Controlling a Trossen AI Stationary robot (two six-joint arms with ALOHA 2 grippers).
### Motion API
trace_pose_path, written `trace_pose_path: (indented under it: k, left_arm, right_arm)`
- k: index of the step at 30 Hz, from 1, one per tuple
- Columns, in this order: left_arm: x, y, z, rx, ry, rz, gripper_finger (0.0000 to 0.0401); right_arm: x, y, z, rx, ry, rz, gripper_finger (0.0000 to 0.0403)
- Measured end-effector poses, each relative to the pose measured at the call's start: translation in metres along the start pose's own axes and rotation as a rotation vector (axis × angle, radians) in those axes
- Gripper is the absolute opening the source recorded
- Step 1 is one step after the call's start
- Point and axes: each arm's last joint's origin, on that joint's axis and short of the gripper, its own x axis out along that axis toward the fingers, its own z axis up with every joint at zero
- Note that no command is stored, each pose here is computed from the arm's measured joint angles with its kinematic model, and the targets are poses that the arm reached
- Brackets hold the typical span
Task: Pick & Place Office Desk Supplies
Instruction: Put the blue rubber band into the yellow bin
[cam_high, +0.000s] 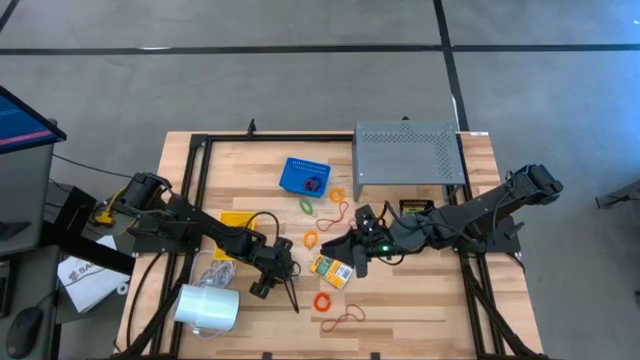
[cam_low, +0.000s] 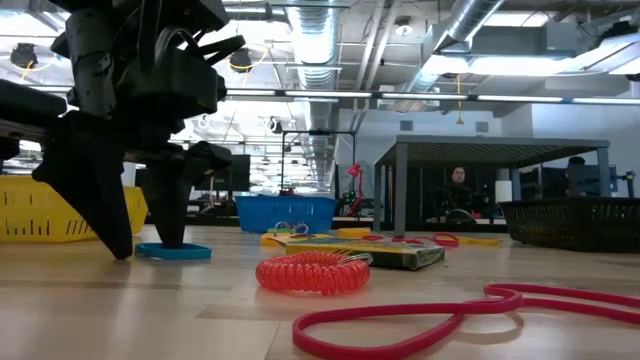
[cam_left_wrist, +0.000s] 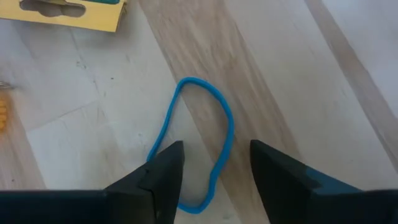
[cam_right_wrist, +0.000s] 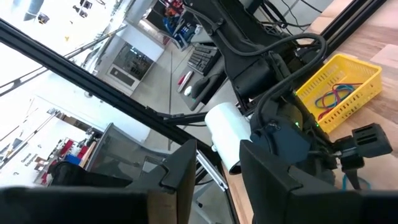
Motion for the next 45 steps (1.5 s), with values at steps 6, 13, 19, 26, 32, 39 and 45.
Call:
trace_pose_path:
  k: [6, 13, 19, 26, 32, 39, 45]
  left_arm:
    - [0.0, 0.0, -0.001, -0.001, 0.005, 0.001, 0.0091]
    - [0.001, 0.0, -0.002, -0.009, 0.02, -0.008, 0.0007]
    - [-0.012, -0.003, -0.002, -0.005, 0.003, -0.003, 0.0001]
    - [-0.058, 0.0, 0.005, -0.067, -0.111, 0.049, 0.0001]
    - [-0.094, 0.004, 0.003, -0.107, -0.176, 0.122, 0.0]
    - [-0.128, 0.023, -0.011, -0.321, -0.215, 0.188, 0.0]
    - [-0.162, 0.033, -0.025, -0.563, -0.299, 0.209, 0.0]
  right_arm:
    - [0.0, 0.0, 0.0, 0.0, 0.0, 0.0, 0.012]
    - [0.0, 0.0, 0.0, 0.0, -0.001, 0.0, 0.012]
    - [0.0, 0.001, -0.001, 0.006, -0.008, -0.002, 0.012]
    - [0.0, 0.001, 0.0, 0.012, -0.016, -0.006, 0.012]
    - [0.0, 0.0, 0.001, 0.013, -0.022, -0.009, 0.012]
    - [0.002, -0.004, 0.006, 0.012, -0.036, -0.02, 0.012]
    - [0.003, -0.006, 0.009, 0.014, -0.044, -0.027, 0.012]
